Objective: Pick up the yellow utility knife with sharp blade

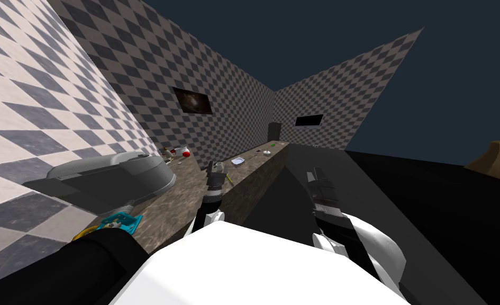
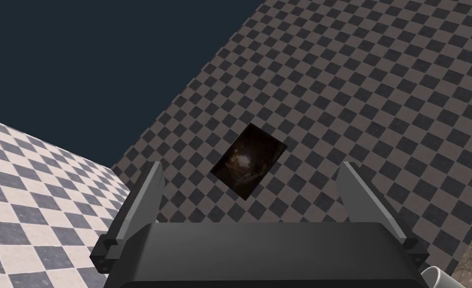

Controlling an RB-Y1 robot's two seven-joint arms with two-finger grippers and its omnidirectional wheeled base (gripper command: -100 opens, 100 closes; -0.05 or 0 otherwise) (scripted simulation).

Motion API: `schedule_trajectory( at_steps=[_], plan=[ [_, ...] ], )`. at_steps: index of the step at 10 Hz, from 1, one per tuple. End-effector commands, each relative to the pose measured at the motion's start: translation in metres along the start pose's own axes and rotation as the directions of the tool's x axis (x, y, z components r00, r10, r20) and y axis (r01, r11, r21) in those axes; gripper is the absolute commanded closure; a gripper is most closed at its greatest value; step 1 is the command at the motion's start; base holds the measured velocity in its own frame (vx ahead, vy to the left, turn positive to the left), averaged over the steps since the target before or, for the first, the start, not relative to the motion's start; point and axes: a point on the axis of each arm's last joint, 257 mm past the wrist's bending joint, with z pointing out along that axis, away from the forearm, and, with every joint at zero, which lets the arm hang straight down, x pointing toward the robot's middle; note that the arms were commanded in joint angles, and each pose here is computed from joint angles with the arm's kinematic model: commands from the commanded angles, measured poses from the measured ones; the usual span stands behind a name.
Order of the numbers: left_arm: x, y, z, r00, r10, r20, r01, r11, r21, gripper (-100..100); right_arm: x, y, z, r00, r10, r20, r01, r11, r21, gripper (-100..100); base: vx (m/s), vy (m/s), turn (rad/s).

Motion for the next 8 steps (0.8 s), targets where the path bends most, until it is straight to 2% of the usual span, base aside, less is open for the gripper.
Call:
schedule_trajectory(
  at_steps=[1, 5, 8],
  plan=[
    [-0.005, 0.003, 0.001, 1.000, 0.019, -0.024, -0.020, 1.000, -0.022, -100, 0.000, 0.000, 0.000, 1.000, 0.000, 0.000, 0.000, 1.000, 0.000, 0, 0.001, -0.023, 0.053],
    [-0.025, 0.014, 0.007, 0.996, 0.066, -0.062, -0.072, 0.994, -0.088, -100, 0.000, 0.000, 0.000, 1.000, 0.000, 0.000, 0.000, 1.000, 0.000, 0, 0.013, -0.053, 0.051],
    [-0.049, 0.025, 0.014, 0.991, 0.110, -0.082, -0.122, 0.980, -0.159, -100, 0.000, 0.000, 0.000, 1.000, 0.000, 0.000, 0.000, 1.000, 0.000, 0, 0.031, -0.073, 0.054]
  ],
)
